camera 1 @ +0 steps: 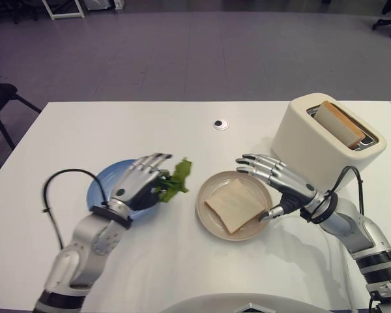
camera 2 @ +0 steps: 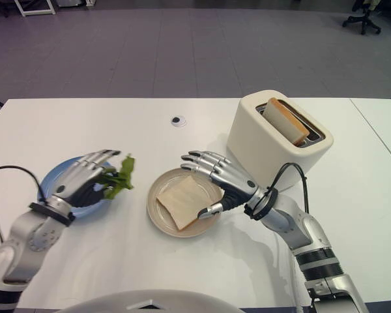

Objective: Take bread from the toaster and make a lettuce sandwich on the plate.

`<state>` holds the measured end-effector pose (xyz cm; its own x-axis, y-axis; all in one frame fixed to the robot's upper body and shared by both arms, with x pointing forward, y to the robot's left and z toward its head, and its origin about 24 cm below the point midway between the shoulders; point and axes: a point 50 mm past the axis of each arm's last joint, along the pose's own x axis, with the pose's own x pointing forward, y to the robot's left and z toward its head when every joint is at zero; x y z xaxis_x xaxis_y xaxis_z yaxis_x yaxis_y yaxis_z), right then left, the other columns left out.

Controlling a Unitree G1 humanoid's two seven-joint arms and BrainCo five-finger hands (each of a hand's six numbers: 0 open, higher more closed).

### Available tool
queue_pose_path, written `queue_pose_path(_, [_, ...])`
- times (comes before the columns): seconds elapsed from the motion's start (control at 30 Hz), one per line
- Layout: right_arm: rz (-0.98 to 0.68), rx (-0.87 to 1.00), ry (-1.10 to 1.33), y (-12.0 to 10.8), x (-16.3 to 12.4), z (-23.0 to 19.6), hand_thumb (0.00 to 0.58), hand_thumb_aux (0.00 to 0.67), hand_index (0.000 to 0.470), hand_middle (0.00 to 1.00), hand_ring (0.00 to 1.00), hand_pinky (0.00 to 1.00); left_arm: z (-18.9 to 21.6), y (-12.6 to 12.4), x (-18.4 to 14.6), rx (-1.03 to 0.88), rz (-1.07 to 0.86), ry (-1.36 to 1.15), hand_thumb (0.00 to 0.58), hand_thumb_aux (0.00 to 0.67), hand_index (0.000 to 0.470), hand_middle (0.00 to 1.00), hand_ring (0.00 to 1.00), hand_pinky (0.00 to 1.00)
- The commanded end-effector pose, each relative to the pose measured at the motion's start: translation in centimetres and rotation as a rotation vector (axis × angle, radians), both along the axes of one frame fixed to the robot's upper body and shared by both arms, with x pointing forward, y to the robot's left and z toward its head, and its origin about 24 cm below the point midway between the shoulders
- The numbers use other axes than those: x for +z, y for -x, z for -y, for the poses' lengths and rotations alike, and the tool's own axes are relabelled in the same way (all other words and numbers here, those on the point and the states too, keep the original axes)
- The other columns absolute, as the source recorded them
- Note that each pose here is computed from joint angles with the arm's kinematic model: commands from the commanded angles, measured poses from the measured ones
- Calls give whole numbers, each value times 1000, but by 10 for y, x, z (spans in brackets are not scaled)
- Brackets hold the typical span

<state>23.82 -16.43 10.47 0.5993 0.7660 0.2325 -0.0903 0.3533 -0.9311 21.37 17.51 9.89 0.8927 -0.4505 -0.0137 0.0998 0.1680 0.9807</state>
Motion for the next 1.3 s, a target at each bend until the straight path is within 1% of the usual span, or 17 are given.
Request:
queue_pose_path(0.03, [0, -78, -47, -9, 5, 11, 0, 0, 0, 0, 0, 0, 30, -12, -11, -108, -46, -34, 580, 670, 470, 0, 0, 0])
queue_pose_path(0.17, [-3, -113, -61, -13, 5, 15, 0, 0, 0, 0, 0, 0, 65, -23, -24, -226, -104, -91, 580, 670, 470, 0, 0, 0])
queue_pose_path(0.4, [-5, -105, -65, -12, 3, 12, 0, 0, 0, 0, 0, 0, 81, -28, -31, -264, -118, -122, 580, 670, 470, 0, 0, 0])
queue_pose_path(0.43, [-6, -103, -64, -11, 3, 11, 0, 0, 0, 0, 0, 0, 82, -28, -31, -264, -117, -131, 577, 623, 437, 0, 0, 0])
queue_pose_path(0.47, [-7, -100, -63, -11, 3, 11, 0, 0, 0, 0, 0, 0, 83, -29, -32, -263, -116, -139, 552, 523, 367, 0, 0, 0])
queue_pose_path(0.5, [-8, -98, -63, -11, 3, 10, 0, 0, 0, 0, 0, 0, 82, -29, -32, -258, -114, -145, 251, 166, 116, 0, 0, 0])
queue_pose_path(0.53, [-8, -96, -62, -11, 3, 10, 0, 0, 0, 0, 0, 0, 81, -29, -33, -253, -114, -149, 0, 0, 0, 0, 0, 0])
queue_pose_path(0.67, [-13, -89, -58, -10, 1, 9, 0, 0, 0, 0, 0, 0, 75, -30, -31, -234, -96, -177, 0, 0, 0, 0, 0, 0])
queue_pose_path(0.87, [-15, -80, -53, -10, 1, 8, 0, 0, 0, 0, 0, 0, 63, -32, -15, -197, -43, -206, 0, 0, 0, 0, 0, 0])
queue_pose_path(0.97, [-5, -82, -48, -10, 4, 10, 0, 0, 0, 0, 0, 0, 59, -27, -4, -189, -18, -188, 0, 0, 0, 0, 0, 0])
queue_pose_path(1.03, [56, -114, -40, -11, 19, 19, 0, 0, 0, 0, 0, 0, 54, -15, 4, -181, -17, -69, 0, 0, 0, 0, 0, 0])
queue_pose_path(1.1, [183, -184, -10, -13, 51, 35, 0, 0, 0, 0, 0, 0, 46, 2, 8, -162, -35, 145, 0, 0, 0, 0, 0, 0])
queue_pose_path(1.17, [270, -277, 1, -17, 80, 55, 0, 0, 0, 0, 0, 0, 32, 15, 7, -113, -62, 334, 0, 0, 0, 0, 0, 0])
queue_pose_path(1.23, [276, -399, 44, -26, 96, 80, 0, 0, 0, 0, 0, 0, 12, 25, 2, -31, -85, 487, 0, 0, 0, 0, 0, 0])
queue_pose_path(1.3, [176, -553, 124, -32, 92, 111, 0, 0, 0, 0, 0, 0, -2, 31, 0, 25, -101, 685, 0, 0, 0, 0, 0, 0])
